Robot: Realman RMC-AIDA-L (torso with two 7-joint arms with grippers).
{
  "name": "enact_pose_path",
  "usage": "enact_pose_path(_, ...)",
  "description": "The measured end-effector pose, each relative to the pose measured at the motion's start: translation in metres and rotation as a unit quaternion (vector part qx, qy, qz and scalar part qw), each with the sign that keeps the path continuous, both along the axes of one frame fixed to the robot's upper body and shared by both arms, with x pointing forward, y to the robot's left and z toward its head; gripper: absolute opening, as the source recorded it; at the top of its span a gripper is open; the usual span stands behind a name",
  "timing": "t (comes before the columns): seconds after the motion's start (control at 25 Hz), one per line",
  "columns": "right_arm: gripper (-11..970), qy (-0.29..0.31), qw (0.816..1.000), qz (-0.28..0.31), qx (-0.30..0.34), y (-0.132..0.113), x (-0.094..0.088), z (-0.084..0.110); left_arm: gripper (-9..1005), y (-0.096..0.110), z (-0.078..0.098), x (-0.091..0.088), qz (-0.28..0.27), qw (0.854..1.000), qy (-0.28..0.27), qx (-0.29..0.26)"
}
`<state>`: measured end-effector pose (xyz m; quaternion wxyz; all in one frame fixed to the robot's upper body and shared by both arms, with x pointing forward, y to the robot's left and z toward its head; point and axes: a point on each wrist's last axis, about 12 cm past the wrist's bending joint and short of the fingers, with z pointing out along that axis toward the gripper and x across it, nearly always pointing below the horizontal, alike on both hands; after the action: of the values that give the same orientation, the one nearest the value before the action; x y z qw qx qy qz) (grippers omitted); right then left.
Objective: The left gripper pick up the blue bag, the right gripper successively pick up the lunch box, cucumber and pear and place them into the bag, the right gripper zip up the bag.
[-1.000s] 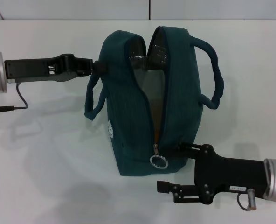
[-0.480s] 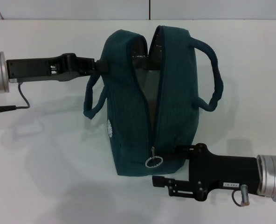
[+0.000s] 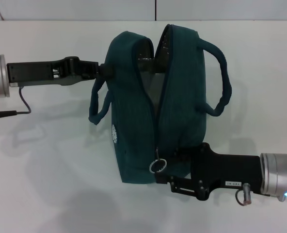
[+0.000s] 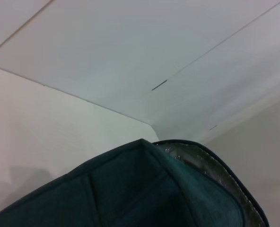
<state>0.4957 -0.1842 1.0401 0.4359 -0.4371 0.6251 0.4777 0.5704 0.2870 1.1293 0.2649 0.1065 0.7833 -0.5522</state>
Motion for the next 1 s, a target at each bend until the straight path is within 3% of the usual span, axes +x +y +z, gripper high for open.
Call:
enact_pose_path(0.36, 407, -0.002, 1.0, -0.001, -0.003, 0.0008, 0.0016, 0.0003, 75, 0.0013, -0.0012, -0.0013, 0.002, 1.0, 0.002, 0.0)
enact_pose_path(0.76, 134, -0.002, 1.0, -0.004, -0.003, 0.0006, 0.0024, 0.0003, 75, 0.0015, -0.0034, -0.0033, 0.003, 1.0, 0.005, -0.001)
enact_pose_path(1.0, 57, 0.0, 1.0, -0.006, 0.0, -0.0006, 0.001, 0.0, 76, 0.0024, -0.0045, -0.0045, 0.004, 1.0, 0.005, 0.0)
